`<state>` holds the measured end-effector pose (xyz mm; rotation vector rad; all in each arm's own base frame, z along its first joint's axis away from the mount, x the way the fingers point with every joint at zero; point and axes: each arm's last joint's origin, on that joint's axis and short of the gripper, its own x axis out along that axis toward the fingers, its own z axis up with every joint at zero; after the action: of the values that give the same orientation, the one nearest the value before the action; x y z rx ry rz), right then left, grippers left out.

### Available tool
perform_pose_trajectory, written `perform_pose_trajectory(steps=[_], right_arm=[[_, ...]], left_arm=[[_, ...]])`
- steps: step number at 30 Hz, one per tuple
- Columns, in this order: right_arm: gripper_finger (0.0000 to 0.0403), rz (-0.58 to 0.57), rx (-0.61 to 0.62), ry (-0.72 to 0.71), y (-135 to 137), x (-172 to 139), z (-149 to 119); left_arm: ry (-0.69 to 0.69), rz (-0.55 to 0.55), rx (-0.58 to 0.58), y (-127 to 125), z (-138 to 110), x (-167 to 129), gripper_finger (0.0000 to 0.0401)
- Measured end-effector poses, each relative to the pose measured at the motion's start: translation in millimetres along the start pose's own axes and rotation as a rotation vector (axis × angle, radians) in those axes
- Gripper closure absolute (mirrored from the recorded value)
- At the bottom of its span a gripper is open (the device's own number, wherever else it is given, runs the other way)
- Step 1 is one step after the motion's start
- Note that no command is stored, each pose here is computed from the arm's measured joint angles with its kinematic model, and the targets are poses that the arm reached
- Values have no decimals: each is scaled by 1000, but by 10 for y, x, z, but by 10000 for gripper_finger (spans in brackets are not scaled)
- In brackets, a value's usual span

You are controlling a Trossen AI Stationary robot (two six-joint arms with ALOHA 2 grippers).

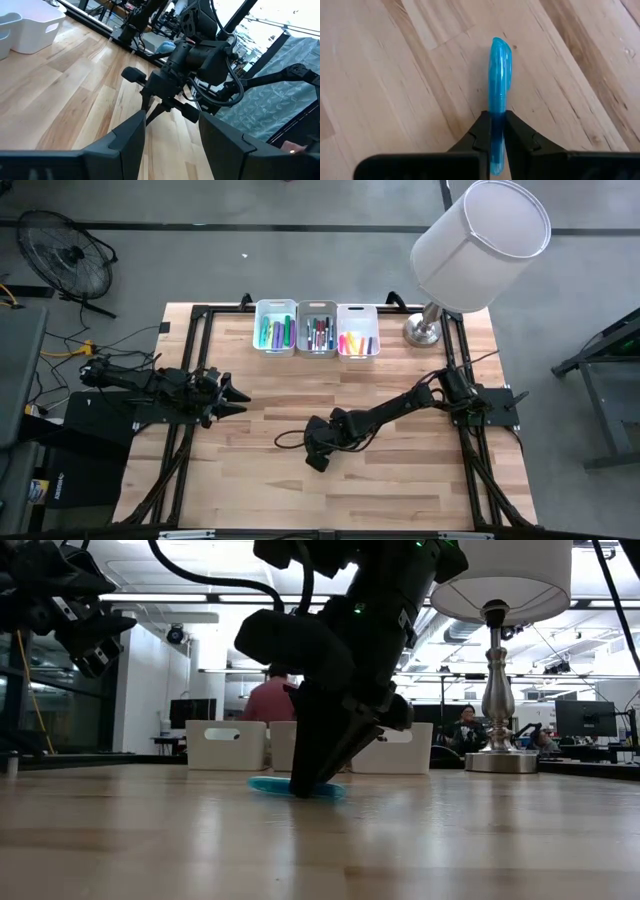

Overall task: Pick & Place Markers
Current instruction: Put the blue pen into the right white bin

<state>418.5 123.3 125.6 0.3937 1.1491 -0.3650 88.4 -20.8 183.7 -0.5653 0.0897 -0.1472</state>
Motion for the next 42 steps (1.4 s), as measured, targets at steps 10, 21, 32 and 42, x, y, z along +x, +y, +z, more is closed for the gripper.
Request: perform_pose_trajectory(steps=[10, 21, 32, 42], right_arm=[[382, 8, 14, -23, 2, 4, 26], [382, 15, 82, -28, 9, 2, 34], [383, -69, 130, 64, -49, -134, 133], [383, -209, 258, 141, -348, -584, 423]], left_arm=[[-1, -1, 0, -1, 1, 0, 220], [0, -1, 0, -1, 1, 0, 220], [0, -1, 1, -1, 1, 0, 220], [-1, -2, 1, -3, 5, -2, 220]])
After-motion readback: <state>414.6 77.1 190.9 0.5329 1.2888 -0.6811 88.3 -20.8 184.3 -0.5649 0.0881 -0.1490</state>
